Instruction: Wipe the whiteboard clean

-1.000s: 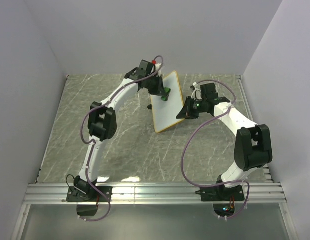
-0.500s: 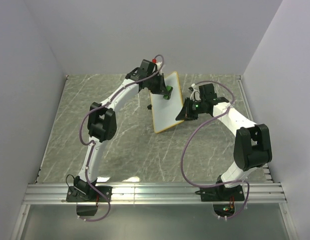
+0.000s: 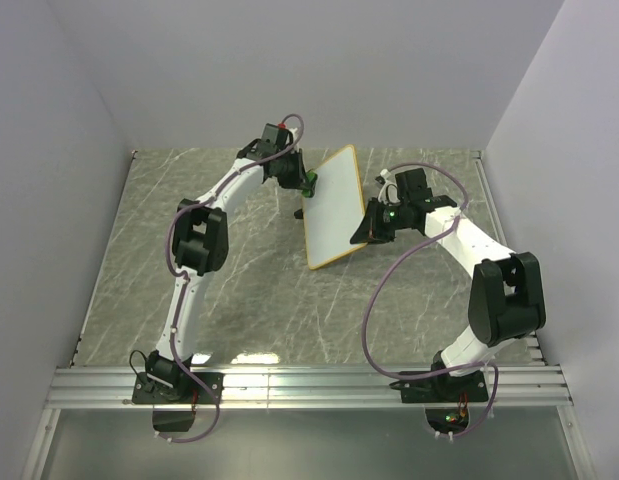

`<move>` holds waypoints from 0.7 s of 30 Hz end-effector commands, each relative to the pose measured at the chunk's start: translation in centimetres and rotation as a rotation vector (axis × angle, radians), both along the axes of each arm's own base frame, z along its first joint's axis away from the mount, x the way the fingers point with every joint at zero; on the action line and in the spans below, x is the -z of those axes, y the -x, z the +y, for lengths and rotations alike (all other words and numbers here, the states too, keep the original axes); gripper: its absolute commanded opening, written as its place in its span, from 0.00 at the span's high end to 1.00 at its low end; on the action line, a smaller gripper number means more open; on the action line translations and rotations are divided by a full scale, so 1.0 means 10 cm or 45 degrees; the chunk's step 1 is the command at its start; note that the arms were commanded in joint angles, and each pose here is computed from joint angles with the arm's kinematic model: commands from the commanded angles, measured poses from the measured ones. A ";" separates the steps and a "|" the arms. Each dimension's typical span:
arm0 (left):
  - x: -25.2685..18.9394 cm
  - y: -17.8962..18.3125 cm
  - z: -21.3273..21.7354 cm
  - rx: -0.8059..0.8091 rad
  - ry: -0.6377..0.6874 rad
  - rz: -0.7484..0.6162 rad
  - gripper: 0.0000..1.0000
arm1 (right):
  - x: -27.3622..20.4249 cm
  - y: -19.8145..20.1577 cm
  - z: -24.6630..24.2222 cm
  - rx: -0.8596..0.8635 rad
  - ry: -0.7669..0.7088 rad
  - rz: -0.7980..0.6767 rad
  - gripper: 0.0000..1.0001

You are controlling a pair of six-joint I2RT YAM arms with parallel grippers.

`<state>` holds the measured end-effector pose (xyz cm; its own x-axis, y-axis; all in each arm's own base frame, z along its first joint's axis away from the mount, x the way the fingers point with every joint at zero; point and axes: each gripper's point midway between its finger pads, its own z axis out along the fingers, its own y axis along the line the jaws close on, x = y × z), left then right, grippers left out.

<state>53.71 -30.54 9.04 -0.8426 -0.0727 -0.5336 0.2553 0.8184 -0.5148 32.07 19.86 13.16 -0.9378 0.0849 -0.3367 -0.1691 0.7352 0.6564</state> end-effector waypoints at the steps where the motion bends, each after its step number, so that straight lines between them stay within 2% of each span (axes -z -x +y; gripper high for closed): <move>1: -0.04 0.09 -0.16 0.056 0.002 -0.038 1.00 | -0.05 0.10 0.07 -0.104 0.037 -0.043 0.91; 5: -0.40 0.13 -0.26 0.124 0.092 -0.100 1.00 | -0.07 0.01 0.11 -0.107 0.021 -0.046 0.91; 9: -0.80 0.37 -0.48 0.309 0.247 -0.138 1.00 | -0.06 -0.03 0.13 -0.112 0.023 -0.045 0.92; 13: -1.18 0.59 -0.59 0.435 0.312 -0.225 1.00 | -0.01 0.02 0.10 -0.117 0.042 -0.036 0.92; 17: -1.28 0.76 -0.65 0.514 0.352 -0.211 1.00 | 0.04 0.07 0.10 -0.116 0.042 -0.016 0.92; 21: -1.20 0.79 -0.58 0.467 0.303 -0.180 1.00 | 0.00 0.03 0.11 -0.119 0.051 -0.037 0.92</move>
<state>46.58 -36.92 18.02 -0.7960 0.0789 -0.6001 0.5344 0.5570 -0.6357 31.91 20.72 13.39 -0.9400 0.0349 -0.3394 -0.2069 0.7327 0.6483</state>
